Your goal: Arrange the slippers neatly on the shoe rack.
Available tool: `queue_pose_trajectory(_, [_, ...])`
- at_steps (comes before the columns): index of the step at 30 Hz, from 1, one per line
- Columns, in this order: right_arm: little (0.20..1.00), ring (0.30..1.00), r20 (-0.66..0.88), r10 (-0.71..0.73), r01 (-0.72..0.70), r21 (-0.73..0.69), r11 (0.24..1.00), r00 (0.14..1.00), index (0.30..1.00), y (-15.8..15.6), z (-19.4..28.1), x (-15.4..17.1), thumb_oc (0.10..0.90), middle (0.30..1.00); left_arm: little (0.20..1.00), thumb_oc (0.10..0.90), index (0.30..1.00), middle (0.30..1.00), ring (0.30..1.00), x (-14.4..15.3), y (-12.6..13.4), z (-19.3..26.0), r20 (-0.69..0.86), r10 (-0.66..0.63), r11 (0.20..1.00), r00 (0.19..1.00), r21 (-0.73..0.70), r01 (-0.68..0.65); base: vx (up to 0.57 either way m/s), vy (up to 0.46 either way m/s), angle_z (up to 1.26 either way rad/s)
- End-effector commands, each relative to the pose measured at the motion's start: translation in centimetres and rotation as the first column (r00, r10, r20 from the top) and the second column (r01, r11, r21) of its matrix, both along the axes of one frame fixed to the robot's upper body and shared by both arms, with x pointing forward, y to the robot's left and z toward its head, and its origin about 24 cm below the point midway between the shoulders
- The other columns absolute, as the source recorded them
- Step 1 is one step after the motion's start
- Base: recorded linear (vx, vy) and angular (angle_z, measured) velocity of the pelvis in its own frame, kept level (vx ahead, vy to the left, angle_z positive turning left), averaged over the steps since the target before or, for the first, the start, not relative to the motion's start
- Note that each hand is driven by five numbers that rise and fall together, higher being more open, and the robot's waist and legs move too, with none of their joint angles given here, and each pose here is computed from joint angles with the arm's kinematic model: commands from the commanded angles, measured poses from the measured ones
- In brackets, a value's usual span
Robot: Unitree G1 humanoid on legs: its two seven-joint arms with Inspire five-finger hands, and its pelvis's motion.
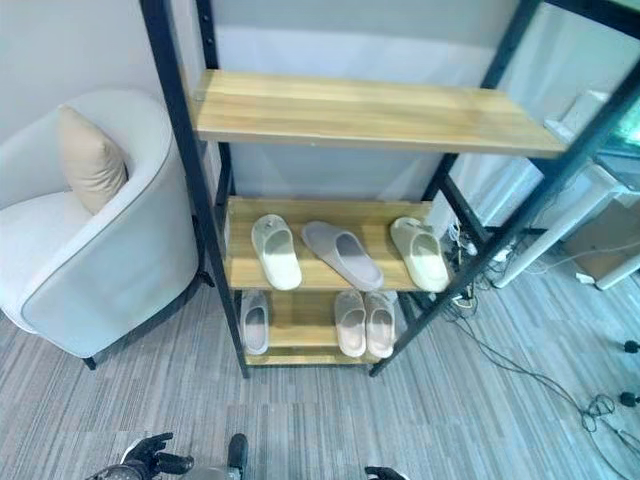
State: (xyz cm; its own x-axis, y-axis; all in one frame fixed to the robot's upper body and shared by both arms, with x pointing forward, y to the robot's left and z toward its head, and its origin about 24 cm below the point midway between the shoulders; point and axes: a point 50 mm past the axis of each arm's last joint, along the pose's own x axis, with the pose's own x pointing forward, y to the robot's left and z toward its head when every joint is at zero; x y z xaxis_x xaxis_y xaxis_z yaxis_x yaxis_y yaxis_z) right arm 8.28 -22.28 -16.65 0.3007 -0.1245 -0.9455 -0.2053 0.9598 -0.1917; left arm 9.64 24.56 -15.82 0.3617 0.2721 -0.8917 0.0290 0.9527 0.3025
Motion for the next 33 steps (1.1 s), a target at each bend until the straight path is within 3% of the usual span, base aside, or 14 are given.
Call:
queue_pose_trajectory(1, [0.9,0.9,0.064,0.005,-0.002,-0.048,0.999,0.998,0.9,-2.0,0.8,1.2,0.8,0.9,0.9,0.8,0.9,0.9,0.9,0.6,0.0,0.2,0.014,-0.06,0.998,0.998,0.025,0.06,0.02,0.121,-0.15])
queue_pose_trajectory(8, [0.9,0.9,0.172,-0.113,0.123,-0.051,0.991,0.979,0.9,-2.8,1.6,2.8,0.8,0.9,0.9,0.8,0.9,0.9,0.9,2.6,-0.2,0.8,0.078,-0.09,0.995,0.993,0.045,0.087,0.13,0.067,-0.06])
queue_pose_trajectory(13, [0.9,0.9,0.176,-0.134,0.151,-0.087,0.985,0.975,0.9,-3.8,1.8,2.6,0.8,0.9,0.9,0.8,0.9,0.9,0.9,2.4,-0.2,0.6,0.06,-0.11,0.993,0.992,0.053,0.107,0.15,-0.099,0.18])
queue_pose_trajectory(14, [0.9,0.9,0.24,-0.142,0.171,-0.103,0.98,0.96,0.9,-3.9,3.1,6.9,0.8,0.9,0.9,0.8,0.9,0.9,0.9,2.1,-0.1,0.5,0.026,-0.143,0.988,0.989,0.063,0.141,0.17,-0.117,0.17])
queue_pose_trajectory(16, [0.9,0.9,0.222,-0.171,0.191,-0.07,0.979,0.96,0.9,-4.4,2.3,3.5,0.8,0.9,0.9,0.8,0.9,0.9,0.9,1.6,0.1,0.5,0.034,-0.11,0.992,0.993,0.059,0.108,0.16,-0.149,0.44])
queue_pose_trajectory(17, [0.9,0.9,0.29,-0.162,0.194,-0.088,0.977,0.943,0.9,-4.5,3.0,5.3,0.8,0.9,0.9,0.8,0.9,0.9,0.9,0.8,0.0,0.3,0.016,-0.118,0.992,0.993,0.058,0.116,0.11,-0.138,0.5])
queue_pose_trajectory(21, [0.9,0.9,0.343,-0.231,0.247,-0.002,0.969,0.91,0.9,-5.9,3.7,3.7,0.8,0.9,0.9,0.8,0.9,0.9,0.9,0.5,0.4,0.3,0.026,-0.084,0.995,0.996,0.052,0.083,0.03,-0.138,-0.03])
queue_pose_trajectory(23, [0.9,0.9,0.449,-0.247,0.255,0.044,0.966,0.859,0.9,-6.2,5.1,5.7,0.8,0.9,0.9,0.8,0.9,0.9,0.9,-0.7,0.2,0.0,0.0,-0.086,0.995,0.996,0.04,0.086,-0.02,-0.116,-0.02])
queue_pose_trajectory(33, [0.9,0.9,0.551,-0.16,0.097,0.142,0.985,0.819,0.9,-2.3,6.2,8.7,0.8,0.9,0.9,0.8,0.9,0.9,0.9,-0.9,-1.5,-0.5,-0.015,-0.127,0.992,0.992,0.012,0.127,0.0,-0.04,0.0])
